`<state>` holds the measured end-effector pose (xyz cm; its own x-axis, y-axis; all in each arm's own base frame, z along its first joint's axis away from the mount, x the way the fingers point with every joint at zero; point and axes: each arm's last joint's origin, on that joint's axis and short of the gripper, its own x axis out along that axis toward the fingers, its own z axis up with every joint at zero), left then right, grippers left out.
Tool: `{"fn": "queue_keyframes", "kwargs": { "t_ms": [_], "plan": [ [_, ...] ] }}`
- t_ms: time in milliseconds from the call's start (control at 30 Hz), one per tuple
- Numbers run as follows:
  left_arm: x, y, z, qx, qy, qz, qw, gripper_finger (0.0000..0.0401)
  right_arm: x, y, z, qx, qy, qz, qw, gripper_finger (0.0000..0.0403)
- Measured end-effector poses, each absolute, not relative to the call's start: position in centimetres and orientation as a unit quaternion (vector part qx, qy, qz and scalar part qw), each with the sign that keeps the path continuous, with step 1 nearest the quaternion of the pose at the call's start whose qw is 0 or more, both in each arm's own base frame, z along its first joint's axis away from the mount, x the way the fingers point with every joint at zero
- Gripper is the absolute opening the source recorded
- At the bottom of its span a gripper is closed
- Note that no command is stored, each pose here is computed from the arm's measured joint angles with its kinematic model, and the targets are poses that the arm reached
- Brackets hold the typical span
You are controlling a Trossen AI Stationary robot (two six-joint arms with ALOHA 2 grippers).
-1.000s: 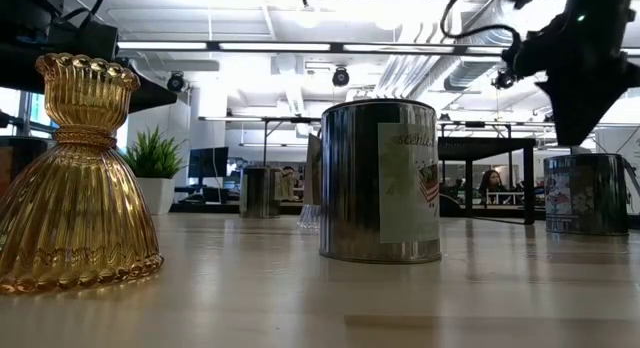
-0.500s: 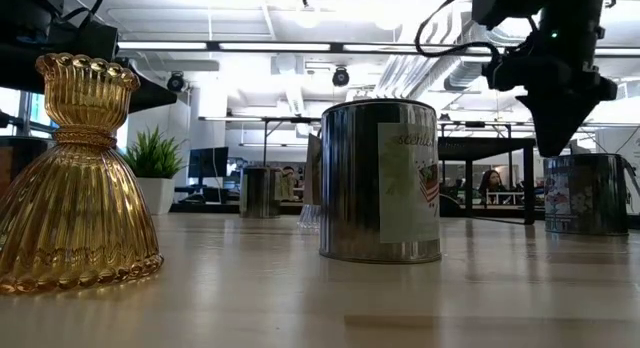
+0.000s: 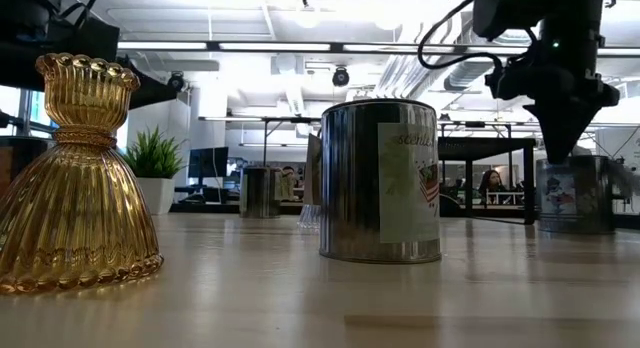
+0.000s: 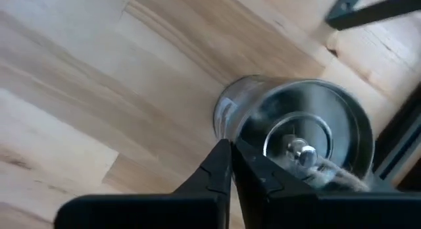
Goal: Pick & Place candle stick holders
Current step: Put the silver scented candle on the shelf
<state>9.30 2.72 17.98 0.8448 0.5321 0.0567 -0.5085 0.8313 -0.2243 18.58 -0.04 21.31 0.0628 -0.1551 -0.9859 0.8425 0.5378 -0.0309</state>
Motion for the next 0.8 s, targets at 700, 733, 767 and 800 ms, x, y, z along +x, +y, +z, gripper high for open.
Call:
{"fn": "queue_keyframes", "kwargs": {
  "t_ms": [700,733,767,800],
  "plan": [
    [9.1,2.8,18.9,-0.087,-0.104,0.284,0.949,0.0001,21.6,-0.4,36.5,0.274,0.428,-0.242,0.827,0.0001],
    [9.1,2.8,19.0,-0.088,-0.109,0.283,0.949,0.0001,21.5,-0.8,37.4,0.262,0.417,-0.246,0.835,0.0001],
    [9.1,2.8,19.1,-0.088,-0.114,0.282,0.949,0.0001,21.3,-1.2,38.4,0.252,0.405,-0.251,0.842,0.0001],
    [9.1,2.8,19.2,-0.088,-0.117,0.280,0.949,0.0001,21.1,-1.8,39.2,0.241,0.393,-0.257,0.849,0.0001]
  ]
}}
